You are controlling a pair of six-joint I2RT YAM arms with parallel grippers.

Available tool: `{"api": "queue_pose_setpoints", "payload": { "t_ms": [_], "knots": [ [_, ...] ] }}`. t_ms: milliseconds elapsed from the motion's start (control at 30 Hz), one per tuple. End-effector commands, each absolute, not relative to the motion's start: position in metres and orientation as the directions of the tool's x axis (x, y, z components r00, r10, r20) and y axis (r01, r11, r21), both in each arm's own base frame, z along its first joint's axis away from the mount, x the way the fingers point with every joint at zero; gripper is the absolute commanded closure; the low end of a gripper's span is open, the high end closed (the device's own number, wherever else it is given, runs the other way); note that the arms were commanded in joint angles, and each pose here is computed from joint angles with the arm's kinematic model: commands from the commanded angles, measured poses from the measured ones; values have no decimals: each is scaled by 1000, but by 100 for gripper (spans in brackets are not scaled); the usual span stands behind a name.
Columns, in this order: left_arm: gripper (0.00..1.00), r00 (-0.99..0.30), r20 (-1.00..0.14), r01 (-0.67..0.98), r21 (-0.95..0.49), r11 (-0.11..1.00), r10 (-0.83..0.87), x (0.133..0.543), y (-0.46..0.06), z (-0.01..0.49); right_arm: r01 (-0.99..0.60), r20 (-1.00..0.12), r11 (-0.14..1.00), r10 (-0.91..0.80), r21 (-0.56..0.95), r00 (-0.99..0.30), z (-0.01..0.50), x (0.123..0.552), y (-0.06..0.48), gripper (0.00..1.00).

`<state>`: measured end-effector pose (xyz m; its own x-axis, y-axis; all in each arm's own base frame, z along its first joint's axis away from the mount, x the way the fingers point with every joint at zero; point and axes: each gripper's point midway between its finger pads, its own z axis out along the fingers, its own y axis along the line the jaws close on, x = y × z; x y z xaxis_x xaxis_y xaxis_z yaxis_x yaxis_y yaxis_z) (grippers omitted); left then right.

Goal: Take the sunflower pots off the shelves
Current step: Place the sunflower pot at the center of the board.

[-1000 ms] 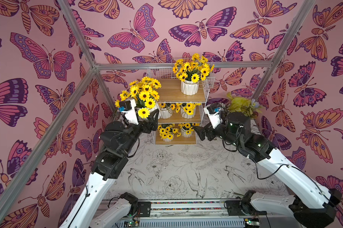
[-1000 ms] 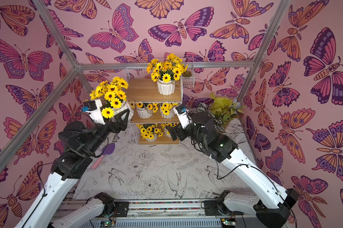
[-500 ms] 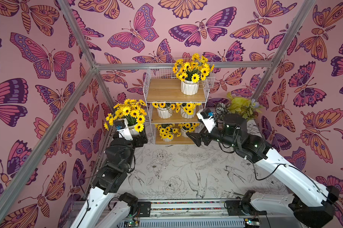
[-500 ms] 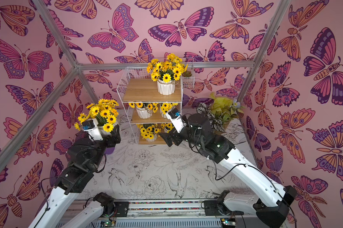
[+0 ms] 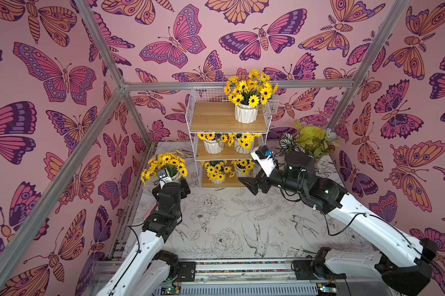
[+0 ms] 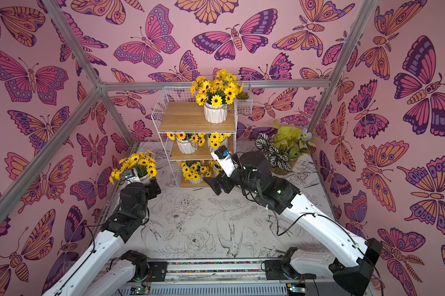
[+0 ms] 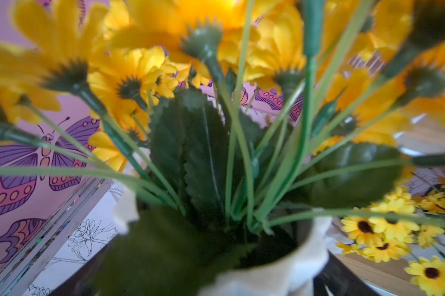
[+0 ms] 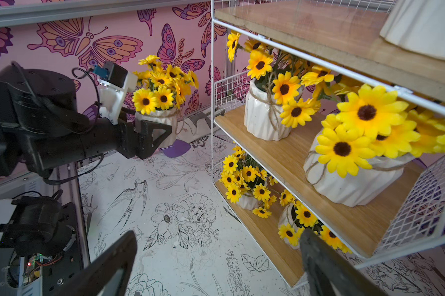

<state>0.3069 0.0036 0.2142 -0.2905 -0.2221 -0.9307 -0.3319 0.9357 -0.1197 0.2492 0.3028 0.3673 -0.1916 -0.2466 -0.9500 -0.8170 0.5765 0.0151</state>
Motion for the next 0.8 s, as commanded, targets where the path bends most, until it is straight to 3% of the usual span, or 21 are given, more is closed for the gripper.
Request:
{"api": "queue_pose_setpoints", "payload": {
  "t_ms": [0, 767],
  "knots": [
    [49, -107, -947, -332, -252, 909, -301, 325, 6, 245, -825, -959, 564, -220, 23, -177, 373, 244, 304, 1],
    [49, -177, -946, -390, -186, 902, -272, 407, 7, 168, -842, -947, 537, -238, 56, -215, 349, 236, 311, 1]
  ]
}}
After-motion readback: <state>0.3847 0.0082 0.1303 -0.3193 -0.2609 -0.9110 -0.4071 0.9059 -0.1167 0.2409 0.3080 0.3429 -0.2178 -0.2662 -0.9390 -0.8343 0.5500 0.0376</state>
